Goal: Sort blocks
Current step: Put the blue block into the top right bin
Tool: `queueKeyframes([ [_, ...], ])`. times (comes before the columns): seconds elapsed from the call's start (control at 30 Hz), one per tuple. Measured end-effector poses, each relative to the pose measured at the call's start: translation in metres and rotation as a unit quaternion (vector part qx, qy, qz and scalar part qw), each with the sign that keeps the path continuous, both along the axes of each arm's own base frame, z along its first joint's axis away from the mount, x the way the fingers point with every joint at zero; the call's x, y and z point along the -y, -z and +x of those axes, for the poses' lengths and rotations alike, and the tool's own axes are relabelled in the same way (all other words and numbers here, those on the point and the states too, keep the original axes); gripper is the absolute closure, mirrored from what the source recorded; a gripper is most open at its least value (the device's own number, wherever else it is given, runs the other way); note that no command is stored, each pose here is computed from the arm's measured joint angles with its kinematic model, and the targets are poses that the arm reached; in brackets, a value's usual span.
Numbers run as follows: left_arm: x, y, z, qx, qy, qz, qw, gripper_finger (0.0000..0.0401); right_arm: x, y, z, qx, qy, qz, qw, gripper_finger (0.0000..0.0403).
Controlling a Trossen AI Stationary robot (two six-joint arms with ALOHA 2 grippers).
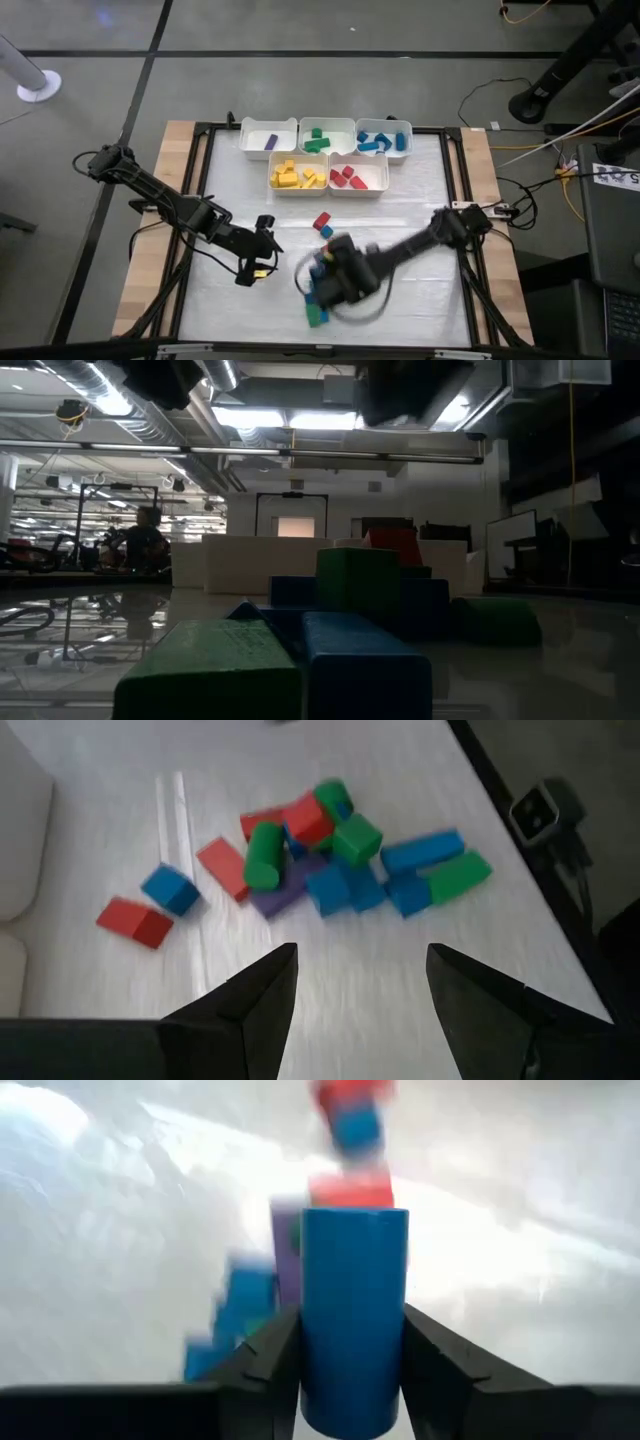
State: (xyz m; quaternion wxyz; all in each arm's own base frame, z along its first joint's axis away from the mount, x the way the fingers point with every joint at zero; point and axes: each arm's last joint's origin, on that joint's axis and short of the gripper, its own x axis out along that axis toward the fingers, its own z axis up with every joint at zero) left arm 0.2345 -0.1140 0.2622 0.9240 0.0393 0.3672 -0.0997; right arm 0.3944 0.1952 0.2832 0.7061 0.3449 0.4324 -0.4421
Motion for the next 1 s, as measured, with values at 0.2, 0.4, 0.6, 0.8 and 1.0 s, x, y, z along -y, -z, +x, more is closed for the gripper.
queueKeyframes([
  [0.2, -0.006, -0.001, 0.004, 0.009, -0.003, 0.010, 1.000, 0.0191, 0.081, -0.038, 0.012, -0.012, -0.072, -0.068, 0.995, 0.0272],
  [0.4, -0.017, -0.001, 0.009, 0.013, -0.018, 0.022, 1.000, 0.0191, 0.178, -0.051, 0.020, -0.071, -0.110, -0.103, 0.986, 0.0266],
  [0.6, -0.031, -0.001, 0.014, 0.015, -0.027, 0.044, 0.999, 0.0191, 0.276, -0.049, 0.012, -0.127, -0.128, -0.067, 0.981, 0.0268],
  [0.8, -0.045, -0.001, 0.018, 0.015, -0.052, 0.047, 0.997, 0.0191, 0.359, -0.037, -0.014, -0.160, -0.106, -0.016, 0.981, 0.0267],
  [1.0, -0.055, -0.002, 0.021, 0.016, -0.087, 0.029, 0.996, 0.0191, 0.415, -0.012, -0.045, -0.187, -0.073, 0.056, 0.978, 0.0259],
])
